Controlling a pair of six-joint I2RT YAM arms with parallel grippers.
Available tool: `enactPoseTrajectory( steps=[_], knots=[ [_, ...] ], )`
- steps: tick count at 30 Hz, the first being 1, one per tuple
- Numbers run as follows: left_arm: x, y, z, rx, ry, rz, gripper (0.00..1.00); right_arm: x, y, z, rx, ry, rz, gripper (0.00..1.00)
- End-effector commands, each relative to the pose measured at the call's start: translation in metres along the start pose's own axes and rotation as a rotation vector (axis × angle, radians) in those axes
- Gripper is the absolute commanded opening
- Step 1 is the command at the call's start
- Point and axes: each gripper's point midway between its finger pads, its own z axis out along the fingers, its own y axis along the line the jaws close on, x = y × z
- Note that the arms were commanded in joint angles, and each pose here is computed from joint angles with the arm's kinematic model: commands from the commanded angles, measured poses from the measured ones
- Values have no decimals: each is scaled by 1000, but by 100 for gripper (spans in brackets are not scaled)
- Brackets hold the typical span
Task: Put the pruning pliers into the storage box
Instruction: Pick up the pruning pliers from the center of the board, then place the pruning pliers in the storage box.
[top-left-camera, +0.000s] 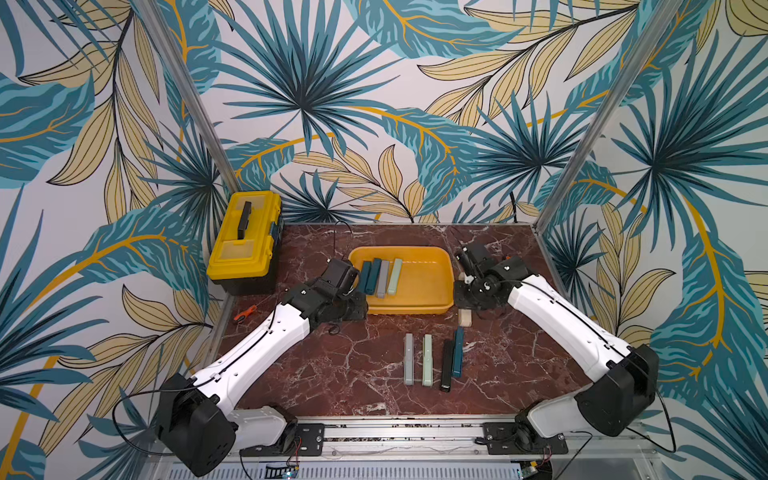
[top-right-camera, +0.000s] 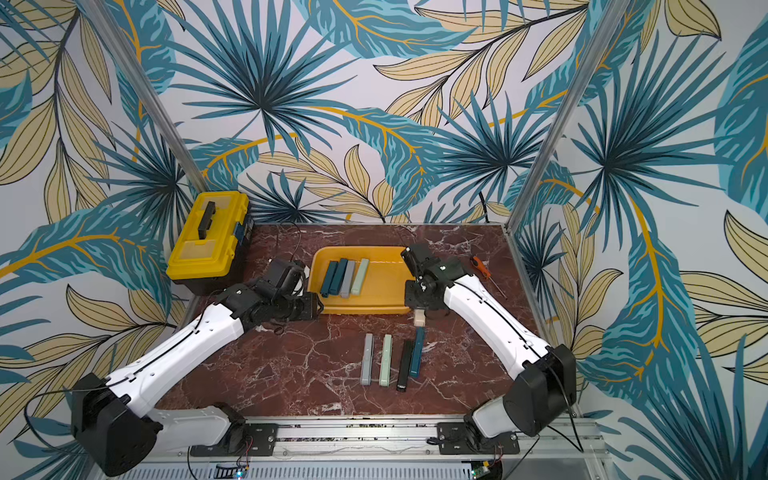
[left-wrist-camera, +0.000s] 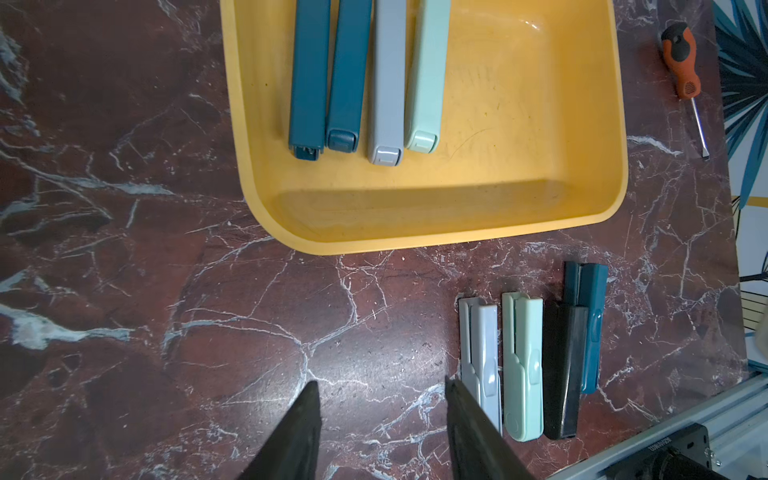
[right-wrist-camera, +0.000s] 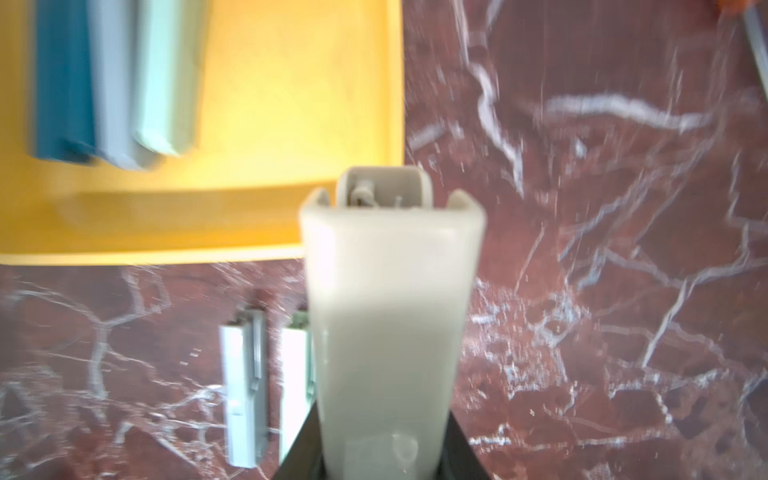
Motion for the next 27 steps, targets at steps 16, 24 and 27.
enactPoseTrajectory(
  steps=[16,24,27],
  knots=[
    [12,-8,4,129,-14,2,51,-92,89,90,-93,27,-113,27],
    [20,-8,3,147,1,-23,51,-99,104,129,-116,46,-88,27],
    [18,-7,2,143,-11,-36,51,-94,111,149,-129,80,-86,27]
  ],
)
